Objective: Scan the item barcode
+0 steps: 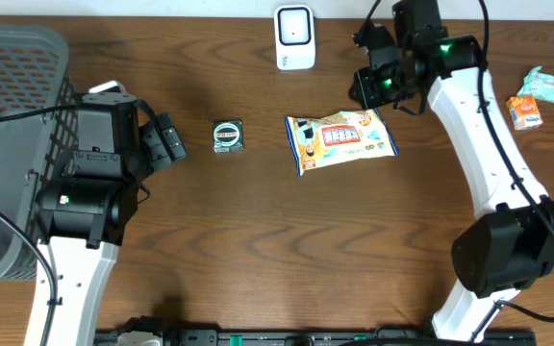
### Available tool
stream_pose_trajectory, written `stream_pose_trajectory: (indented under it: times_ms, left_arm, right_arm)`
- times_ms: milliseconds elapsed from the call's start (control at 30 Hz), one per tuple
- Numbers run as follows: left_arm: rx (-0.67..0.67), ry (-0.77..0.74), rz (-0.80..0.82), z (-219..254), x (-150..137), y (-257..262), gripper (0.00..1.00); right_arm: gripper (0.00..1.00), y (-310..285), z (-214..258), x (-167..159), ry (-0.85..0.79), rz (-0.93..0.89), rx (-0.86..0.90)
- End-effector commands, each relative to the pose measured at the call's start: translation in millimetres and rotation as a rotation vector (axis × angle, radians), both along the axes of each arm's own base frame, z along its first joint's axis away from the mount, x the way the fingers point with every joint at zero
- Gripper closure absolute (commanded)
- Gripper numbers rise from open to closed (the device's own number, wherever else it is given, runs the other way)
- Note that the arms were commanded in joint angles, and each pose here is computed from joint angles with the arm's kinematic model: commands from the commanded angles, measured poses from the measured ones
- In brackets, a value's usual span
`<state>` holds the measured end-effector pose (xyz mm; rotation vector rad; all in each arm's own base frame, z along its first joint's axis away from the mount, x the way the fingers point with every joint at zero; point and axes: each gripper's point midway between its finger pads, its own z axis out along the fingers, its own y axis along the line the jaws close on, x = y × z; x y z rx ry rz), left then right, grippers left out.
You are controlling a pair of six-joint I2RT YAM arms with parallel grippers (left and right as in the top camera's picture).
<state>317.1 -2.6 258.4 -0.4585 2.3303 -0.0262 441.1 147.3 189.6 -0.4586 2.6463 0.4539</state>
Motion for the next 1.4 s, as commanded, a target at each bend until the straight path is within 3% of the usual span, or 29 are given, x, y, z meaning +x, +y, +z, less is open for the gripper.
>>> stream_pose_trajectory:
  times_ms: [0, 133, 333, 600, 800, 867, 900, 967, 1000, 1167, 1367]
  left_arm:
    - [0.013, -0.006, -0.001, 2.4, -0.5, 2.4, 0.02]
    - [0.013, -0.006, -0.001, 2.4, -0.5, 2.4, 0.02]
    - [0.013, -0.006, -0.001, 2.4, -0.5, 2.4, 0.02]
    - [0.013, -0.006, -0.001, 2.4, -0.5, 2.4, 0.02]
    - [0.013, -0.006, -0.001, 2.4, -0.5, 2.4, 0.02]
    - [0.013, -0.006, -0.001, 2.4, -0.5, 2.4, 0.02]
    - [0.013, -0.006, -0.001, 2.4, -0.5, 2.4, 0.02]
    - [0.013, -0.006, -0.001, 2.4, -0.5, 2.4, 0.02]
    - [0.013, -0.006, -0.001, 2.4, -0.5, 2.4, 0.03]
    - [0.013, -0.006, -0.001, 2.4, -0.5, 2.4, 0.02]
    - [0.013, -0.006, -0.001, 2.4, -0.5, 2.4, 0.02]
  right_arm:
    - [0.35, -11.1, -10.0, 1.3, 0.028, -0.067, -0.052]
    - [0.02, -33.8, -29.1, 7.0, 0.060, -0.125, -0.130]
    - [0.01, -68.9, -75.9, 20.1, 0.183, -0.214, -0.073]
    - [0.01, -57.2, -152.5, 15.5, 0.366, -0.077, 0.164]
    - [0.03, -19.3, -173.7, -1.2, 0.440, 0.080, 0.379]
    - [0.13, -11.1, -178.8, -4.6, 0.463, 0.090, 0.407]
    - [0.30, -8.6, -180.6, -5.7, 0.468, 0.094, 0.408]
    - [0.92, -2.8, -182.2, -6.8, 0.468, 0.108, 0.404]
    - [0.99, 0.1, -182.3, -7.1, 0.467, 0.114, 0.403]
    - [0.99, 4.5, -161.4, 5.3, 0.425, 0.088, 0.421]
    - [0.99, -4.6, -79.3, 27.1, 0.220, 0.106, 0.440]
